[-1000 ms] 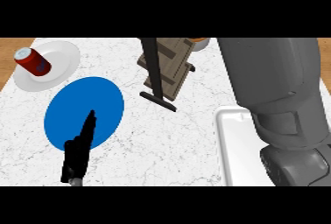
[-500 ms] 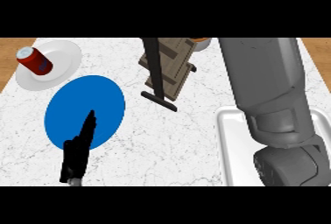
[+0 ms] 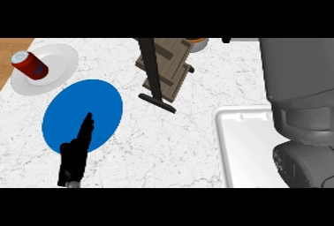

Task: Pick the croissant from the tray and place it in the tiered basket

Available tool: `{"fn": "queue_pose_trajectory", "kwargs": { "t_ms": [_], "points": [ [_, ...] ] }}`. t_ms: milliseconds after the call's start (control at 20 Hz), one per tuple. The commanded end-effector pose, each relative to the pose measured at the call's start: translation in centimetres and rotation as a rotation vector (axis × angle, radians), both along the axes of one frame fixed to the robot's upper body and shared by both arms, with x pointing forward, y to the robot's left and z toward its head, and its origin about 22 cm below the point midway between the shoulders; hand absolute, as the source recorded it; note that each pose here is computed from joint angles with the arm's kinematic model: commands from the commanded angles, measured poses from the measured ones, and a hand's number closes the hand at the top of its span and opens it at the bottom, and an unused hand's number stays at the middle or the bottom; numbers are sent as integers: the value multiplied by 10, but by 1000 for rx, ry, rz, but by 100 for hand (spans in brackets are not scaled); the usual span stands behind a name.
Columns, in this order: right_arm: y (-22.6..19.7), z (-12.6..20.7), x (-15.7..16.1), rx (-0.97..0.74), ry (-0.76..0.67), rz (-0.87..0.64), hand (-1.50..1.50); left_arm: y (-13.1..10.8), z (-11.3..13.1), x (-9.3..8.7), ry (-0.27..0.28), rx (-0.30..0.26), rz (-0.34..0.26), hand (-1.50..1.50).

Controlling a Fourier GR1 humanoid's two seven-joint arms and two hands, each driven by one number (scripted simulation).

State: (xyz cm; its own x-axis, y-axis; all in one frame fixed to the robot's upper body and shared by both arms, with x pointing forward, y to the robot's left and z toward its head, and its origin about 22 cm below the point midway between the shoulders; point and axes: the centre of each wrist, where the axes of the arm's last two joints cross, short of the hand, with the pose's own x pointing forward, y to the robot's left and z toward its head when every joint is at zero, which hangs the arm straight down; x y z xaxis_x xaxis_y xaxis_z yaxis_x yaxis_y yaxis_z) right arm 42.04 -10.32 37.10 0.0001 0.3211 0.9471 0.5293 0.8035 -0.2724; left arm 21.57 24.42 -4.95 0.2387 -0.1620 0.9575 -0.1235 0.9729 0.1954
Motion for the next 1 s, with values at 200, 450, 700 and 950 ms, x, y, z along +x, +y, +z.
{"fn": "queue_pose_trajectory", "kwargs": {
  "t_ms": [200,450,700,950],
  "points": [
    [-90,44,-41,85,-56,-235,-150,14,-10,-4,44,-19,53,0],
    [-168,38,-86,90,-48,-268,-150,7,-8,-21,58,-10,74,0],
    [-220,25,-143,68,-29,-247,-150,12,-14,-26,61,1,94,0],
    [-273,22,-201,71,-53,-178,-150,9,-3,-21,37,4,80,0]
  ]
}}
